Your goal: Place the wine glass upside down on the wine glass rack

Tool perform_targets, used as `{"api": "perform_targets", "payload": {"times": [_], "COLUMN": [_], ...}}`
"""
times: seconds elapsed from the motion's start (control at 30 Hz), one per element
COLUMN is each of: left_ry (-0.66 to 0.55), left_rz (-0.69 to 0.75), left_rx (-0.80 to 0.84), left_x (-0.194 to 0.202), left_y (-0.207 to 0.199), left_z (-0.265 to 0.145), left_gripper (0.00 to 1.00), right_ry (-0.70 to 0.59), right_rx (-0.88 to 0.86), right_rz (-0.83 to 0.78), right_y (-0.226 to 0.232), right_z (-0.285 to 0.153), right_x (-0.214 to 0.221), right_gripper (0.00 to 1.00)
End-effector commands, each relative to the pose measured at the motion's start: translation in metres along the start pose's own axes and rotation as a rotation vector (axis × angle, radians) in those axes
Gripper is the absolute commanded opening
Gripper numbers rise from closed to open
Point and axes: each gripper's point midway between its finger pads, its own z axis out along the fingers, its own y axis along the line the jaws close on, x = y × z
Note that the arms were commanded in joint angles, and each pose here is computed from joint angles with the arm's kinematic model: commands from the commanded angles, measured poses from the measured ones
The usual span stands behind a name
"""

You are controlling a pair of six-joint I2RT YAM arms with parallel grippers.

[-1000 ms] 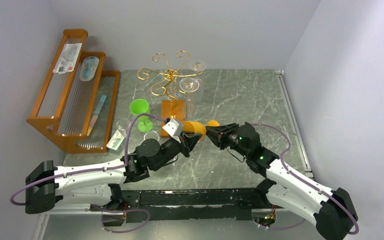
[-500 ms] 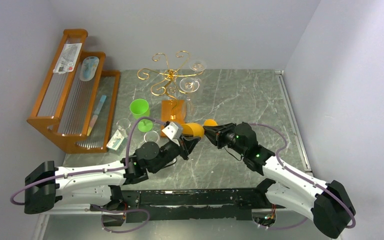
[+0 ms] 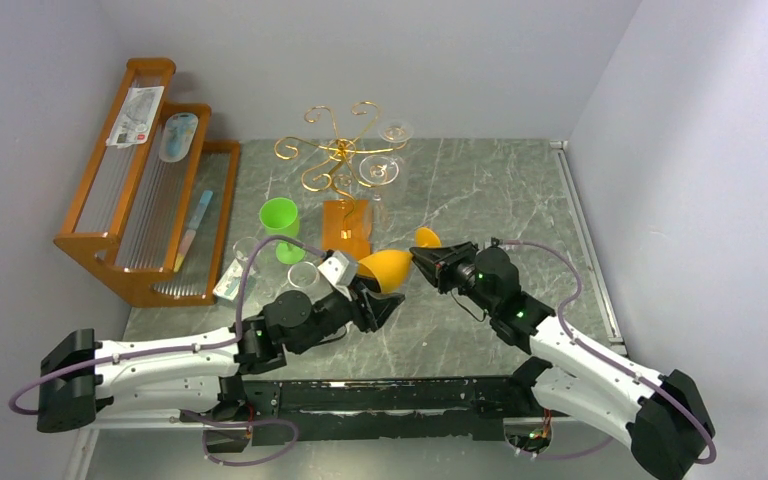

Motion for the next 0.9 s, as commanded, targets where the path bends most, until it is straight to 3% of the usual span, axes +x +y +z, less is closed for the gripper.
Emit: {"api": "perform_targets", "payload": {"times": [0.0,0.13,0.5,0.87], "left_ry": [0.031,0.059,0.047,0.116], "left_rz": [-0.072,-0.098,-0.153,-0.225], "left_rx": [0.007,-0.043,-0.142,-0.117], "left_x": [-0.003,-0.011,-0.054,-0.100], "left_y": [-0.006,-0.001,0.003,-0.033], "left_z": [-0.010,-0.019,-0.033,-0.008], "left_gripper": [0.58,0.70,0.92,0.97], "right_ry": [-0.107,-0.165,-0.271,-0.289], "right_rx": [-0.054,-0.077,-0.220,-0.561], "right_rz": [-0.122,-0.282,-0.822,-1.311], "right_y": [0.015,0.019,0.050,0.092], "right_z": [-0.002,-0.004,-0.021,-0.065], "right_x": [-0.016,-0.026,-0.038,-0.010], "right_gripper": [0.00,0.00,0.00,0.00]}}
